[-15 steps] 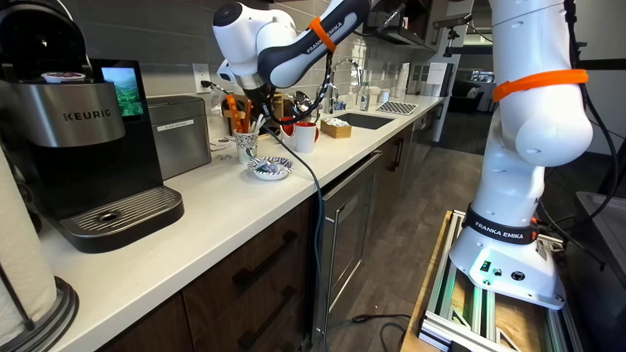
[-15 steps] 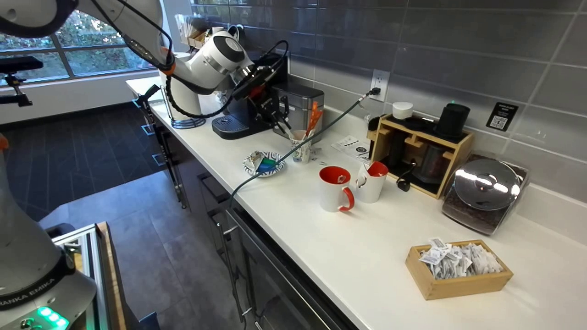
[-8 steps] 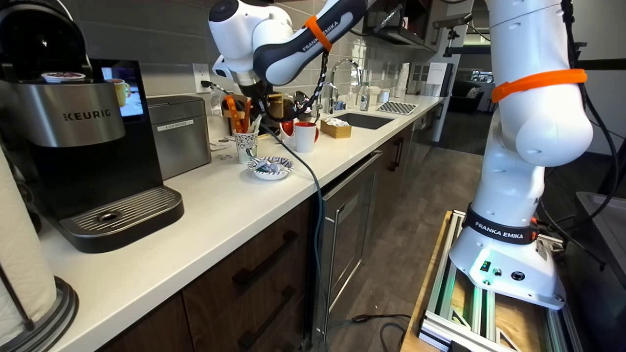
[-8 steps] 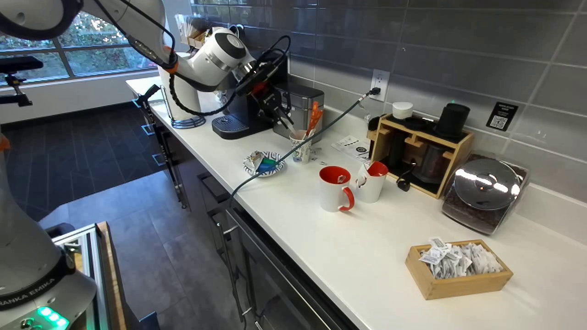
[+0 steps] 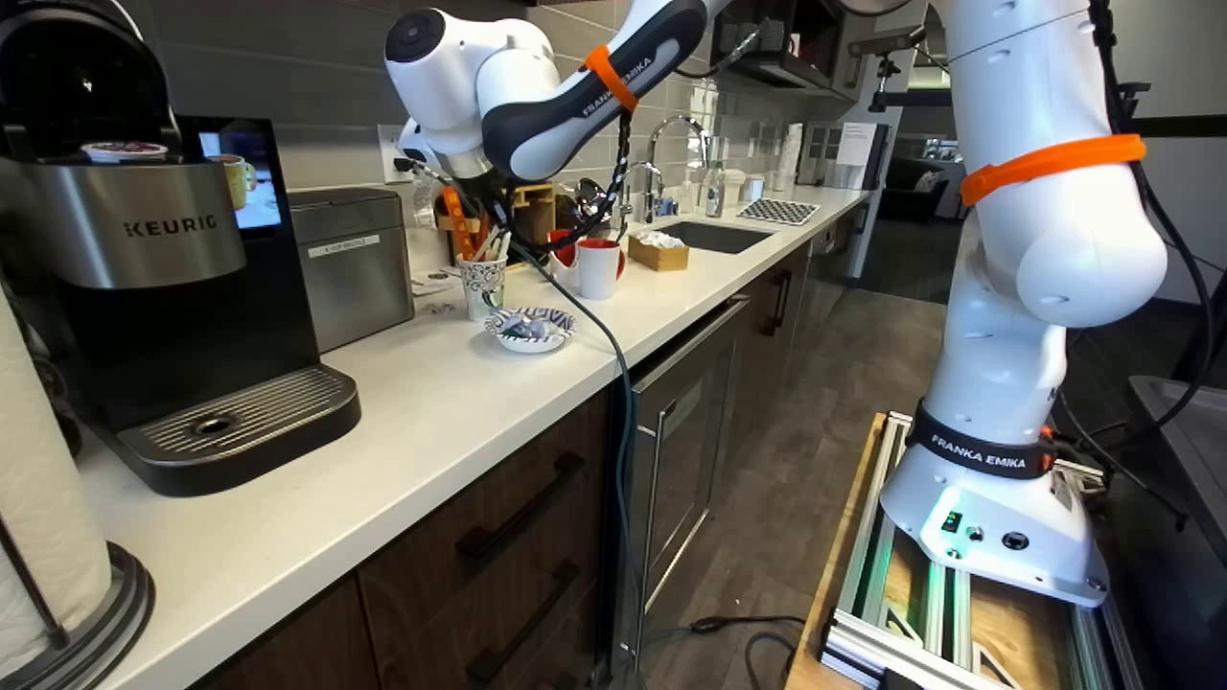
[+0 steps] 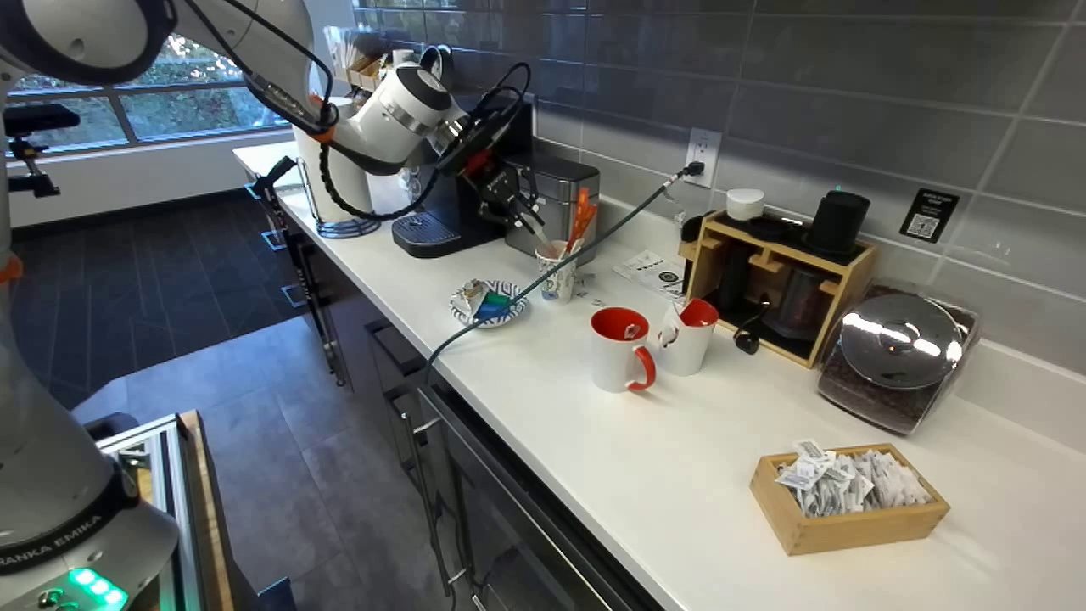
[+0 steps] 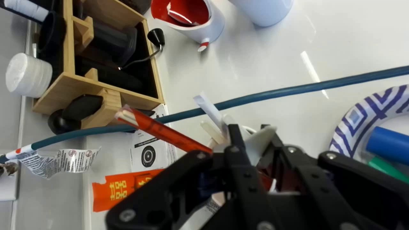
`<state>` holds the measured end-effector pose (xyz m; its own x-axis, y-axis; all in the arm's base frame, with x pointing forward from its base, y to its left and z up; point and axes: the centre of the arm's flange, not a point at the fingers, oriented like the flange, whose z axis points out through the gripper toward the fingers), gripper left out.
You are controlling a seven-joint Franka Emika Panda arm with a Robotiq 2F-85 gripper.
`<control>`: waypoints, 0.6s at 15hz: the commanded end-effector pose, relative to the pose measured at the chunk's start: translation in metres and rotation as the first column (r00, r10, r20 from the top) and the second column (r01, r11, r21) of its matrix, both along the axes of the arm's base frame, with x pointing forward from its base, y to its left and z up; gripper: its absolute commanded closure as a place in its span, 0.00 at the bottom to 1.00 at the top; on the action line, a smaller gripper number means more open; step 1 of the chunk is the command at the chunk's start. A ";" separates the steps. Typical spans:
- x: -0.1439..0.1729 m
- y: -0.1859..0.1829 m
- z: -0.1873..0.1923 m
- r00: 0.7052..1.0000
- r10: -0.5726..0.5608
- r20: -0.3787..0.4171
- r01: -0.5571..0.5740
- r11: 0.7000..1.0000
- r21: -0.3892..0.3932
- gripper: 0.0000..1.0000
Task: Put the white item in the cup
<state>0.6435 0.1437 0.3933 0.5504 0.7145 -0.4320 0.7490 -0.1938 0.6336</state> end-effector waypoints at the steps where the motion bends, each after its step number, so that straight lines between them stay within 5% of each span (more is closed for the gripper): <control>1: 0.010 -0.014 -0.001 0.999 -0.027 0.024 0.029 0.998 -0.060 0.55; 3: 0.012 -0.023 0.002 0.999 -0.033 0.038 0.035 0.997 -0.063 0.49; 6: 0.013 -0.032 0.011 0.997 -0.044 0.065 0.047 0.997 -0.053 0.25; 9: 0.001 -0.028 0.028 0.990 -0.118 0.076 0.112 0.991 0.077 0.03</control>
